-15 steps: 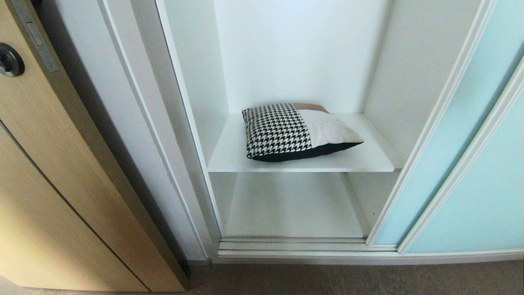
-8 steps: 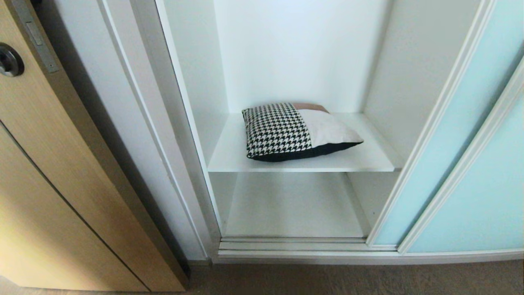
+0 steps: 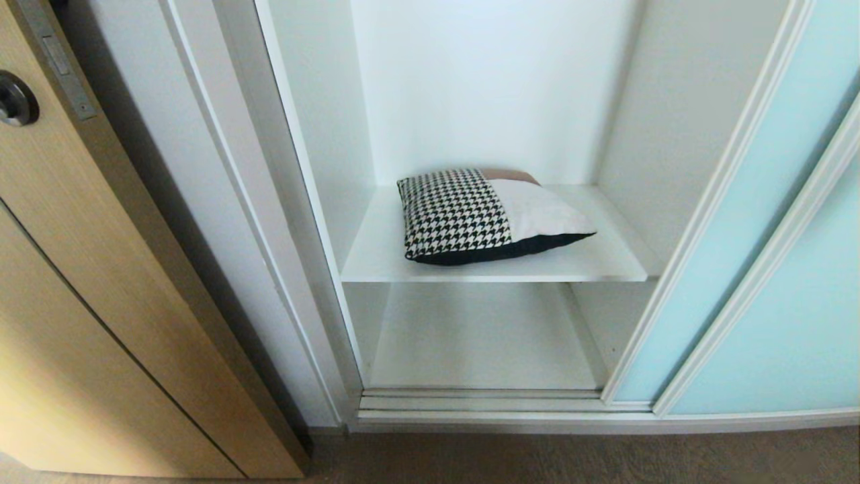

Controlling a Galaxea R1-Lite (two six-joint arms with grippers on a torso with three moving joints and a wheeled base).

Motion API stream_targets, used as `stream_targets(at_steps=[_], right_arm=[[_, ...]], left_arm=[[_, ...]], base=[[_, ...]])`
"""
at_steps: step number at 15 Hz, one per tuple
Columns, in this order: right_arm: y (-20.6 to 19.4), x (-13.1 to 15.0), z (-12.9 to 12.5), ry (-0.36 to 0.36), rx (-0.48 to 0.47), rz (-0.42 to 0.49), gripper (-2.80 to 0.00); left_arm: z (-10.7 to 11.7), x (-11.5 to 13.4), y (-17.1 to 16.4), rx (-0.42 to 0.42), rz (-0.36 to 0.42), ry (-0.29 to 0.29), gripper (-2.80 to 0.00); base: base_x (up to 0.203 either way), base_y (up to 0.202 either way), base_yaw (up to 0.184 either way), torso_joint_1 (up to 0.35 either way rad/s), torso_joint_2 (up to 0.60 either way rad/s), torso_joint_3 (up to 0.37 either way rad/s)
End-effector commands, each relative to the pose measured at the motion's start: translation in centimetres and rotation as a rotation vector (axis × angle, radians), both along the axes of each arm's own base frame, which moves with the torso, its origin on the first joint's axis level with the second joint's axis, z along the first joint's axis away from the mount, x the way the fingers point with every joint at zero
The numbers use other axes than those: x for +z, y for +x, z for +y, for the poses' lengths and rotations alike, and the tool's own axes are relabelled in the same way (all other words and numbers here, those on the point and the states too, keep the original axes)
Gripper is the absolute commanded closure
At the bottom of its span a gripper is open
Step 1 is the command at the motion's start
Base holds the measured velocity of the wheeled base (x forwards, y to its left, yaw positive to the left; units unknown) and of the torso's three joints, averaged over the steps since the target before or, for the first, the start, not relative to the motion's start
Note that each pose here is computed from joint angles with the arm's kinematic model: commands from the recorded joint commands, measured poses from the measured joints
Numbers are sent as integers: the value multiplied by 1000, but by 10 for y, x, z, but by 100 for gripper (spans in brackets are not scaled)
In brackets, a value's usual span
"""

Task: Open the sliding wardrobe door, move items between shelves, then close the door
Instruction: Close the door

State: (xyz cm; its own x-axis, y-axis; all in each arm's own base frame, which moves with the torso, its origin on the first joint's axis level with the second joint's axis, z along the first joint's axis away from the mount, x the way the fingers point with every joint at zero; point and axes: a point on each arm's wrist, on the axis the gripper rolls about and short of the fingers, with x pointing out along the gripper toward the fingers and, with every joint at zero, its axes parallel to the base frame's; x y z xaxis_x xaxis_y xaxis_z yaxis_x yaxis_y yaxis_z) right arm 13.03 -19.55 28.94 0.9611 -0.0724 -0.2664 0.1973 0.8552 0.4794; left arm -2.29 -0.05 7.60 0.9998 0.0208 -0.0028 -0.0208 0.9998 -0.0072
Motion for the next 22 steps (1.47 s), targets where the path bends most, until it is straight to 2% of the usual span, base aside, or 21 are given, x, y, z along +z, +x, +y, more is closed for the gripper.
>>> stream_targets(at_steps=[1,3,7,13,18,22], right_arm=[[8,-4,2,45,58,-5,0],[15,-5,14,76,112,-7,0],[24,-13,30,94,184,9,0],[44,-17,36,110,256,28,0],[52,-17,30,106,261,27,0],[64,-17,12,101,223,39,0]], left_arm=[[0,0,0,1,3,-1,0],[0,0,0,1,3,-1,0],[0,0,0,1,3,-1,0],[0,0,0,1,3,-1,0],[0,0,0,1,3,-1,0],[0,0,0,1,3,-1,0]], base=[[0,0,0,0,0,0],[0,0,0,0,0,0],[0,0,0,0,0,0],[0,0,0,0,0,0],[0,0,0,0,0,0],[0,0,0,0,0,0]])
